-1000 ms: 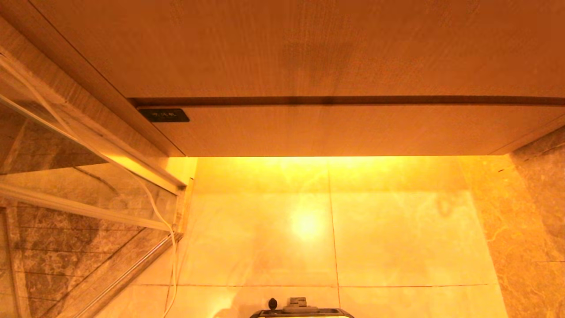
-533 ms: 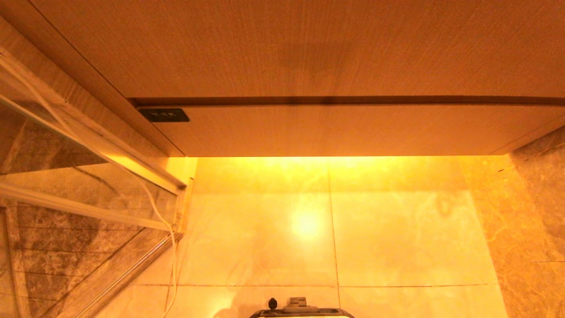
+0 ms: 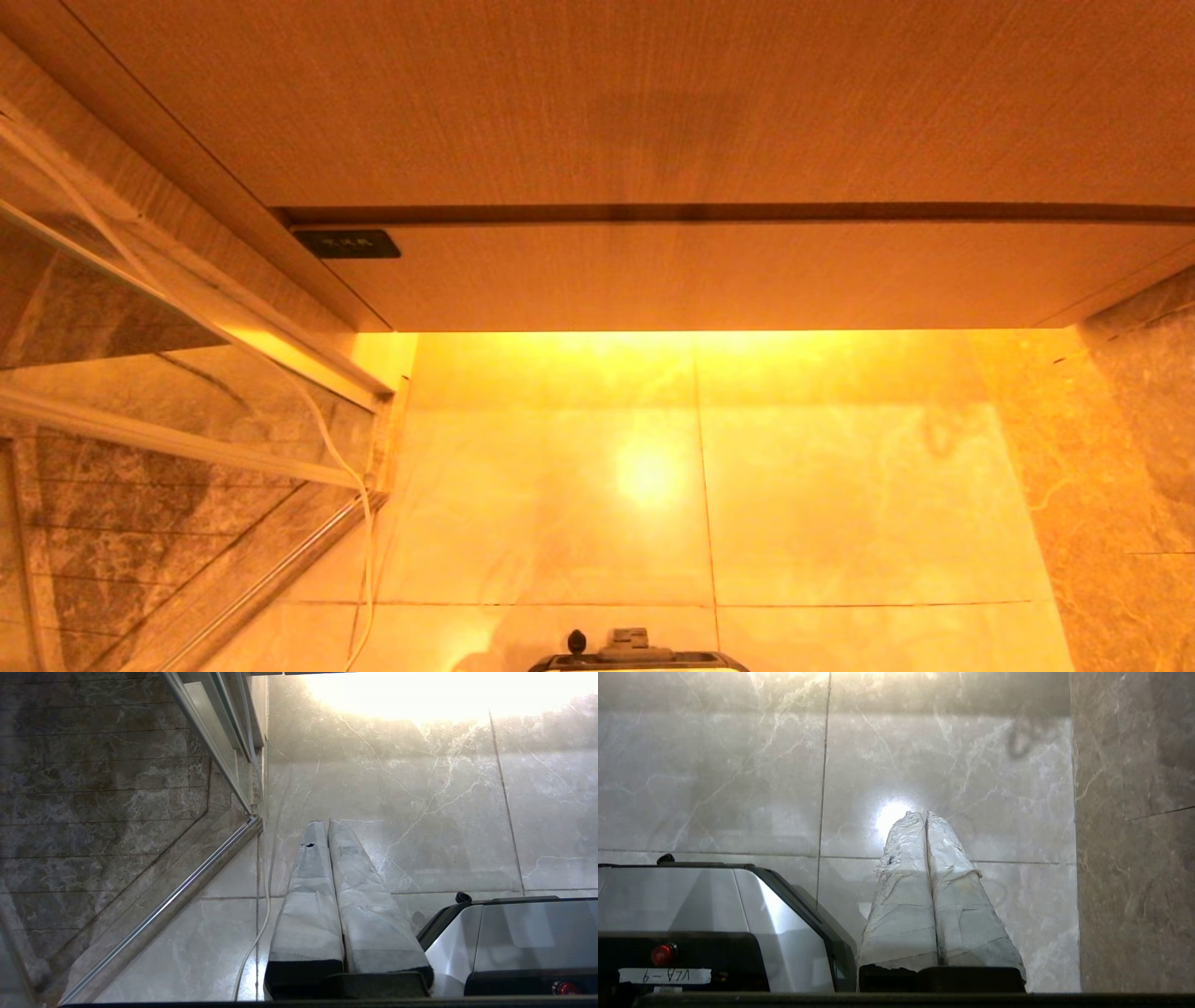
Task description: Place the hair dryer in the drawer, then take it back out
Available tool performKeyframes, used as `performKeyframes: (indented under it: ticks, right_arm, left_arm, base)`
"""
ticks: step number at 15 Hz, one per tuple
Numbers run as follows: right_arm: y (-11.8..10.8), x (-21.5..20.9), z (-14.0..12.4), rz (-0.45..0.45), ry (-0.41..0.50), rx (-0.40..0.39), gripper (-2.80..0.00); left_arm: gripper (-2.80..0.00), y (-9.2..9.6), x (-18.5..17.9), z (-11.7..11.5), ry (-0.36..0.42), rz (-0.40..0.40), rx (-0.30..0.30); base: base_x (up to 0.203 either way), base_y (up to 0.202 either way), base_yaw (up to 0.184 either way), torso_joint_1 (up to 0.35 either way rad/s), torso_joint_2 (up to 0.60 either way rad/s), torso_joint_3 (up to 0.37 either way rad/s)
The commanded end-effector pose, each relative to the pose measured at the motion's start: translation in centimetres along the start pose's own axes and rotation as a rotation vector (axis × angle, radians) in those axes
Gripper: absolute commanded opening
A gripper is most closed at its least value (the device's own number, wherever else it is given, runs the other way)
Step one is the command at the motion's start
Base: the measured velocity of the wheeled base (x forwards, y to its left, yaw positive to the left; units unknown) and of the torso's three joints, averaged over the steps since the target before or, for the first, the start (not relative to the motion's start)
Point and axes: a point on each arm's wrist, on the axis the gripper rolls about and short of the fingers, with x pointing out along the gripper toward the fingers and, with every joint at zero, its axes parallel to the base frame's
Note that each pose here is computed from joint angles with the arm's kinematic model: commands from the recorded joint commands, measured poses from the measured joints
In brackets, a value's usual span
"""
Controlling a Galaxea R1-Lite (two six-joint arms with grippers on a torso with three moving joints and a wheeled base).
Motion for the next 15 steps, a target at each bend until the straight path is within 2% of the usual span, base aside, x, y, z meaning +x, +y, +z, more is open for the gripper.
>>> performKeyframes:
  ticks: [1, 3, 15]
  right_arm:
    - [0.0, -0.07, -0.11, -0.001, -0.025, -0.002, -2.8]
    - [0.01, 0.29, -0.02, -0.001, -0.102, -0.004, -2.8]
    - [0.01, 0.36, -0.18, -0.003, -0.094, 0.015, -2.8]
  left_arm:
    - [-2.8, 0.0, 0.01, -0.04, 0.001, 0.0, 0.0]
    - [-2.8, 0.0, 0.01, -0.04, 0.001, 0.0, 0.0]
    - [-2.8, 0.0, 0.01, -0.04, 0.001, 0.0, 0.0]
  base:
    - [0.0, 0.0, 0.0, 0.0, 0.0, 0.0]
    - [0.0, 0.0, 0.0, 0.0, 0.0, 0.0]
    - [0.0, 0.0, 0.0, 0.0, 0.0, 0.0]
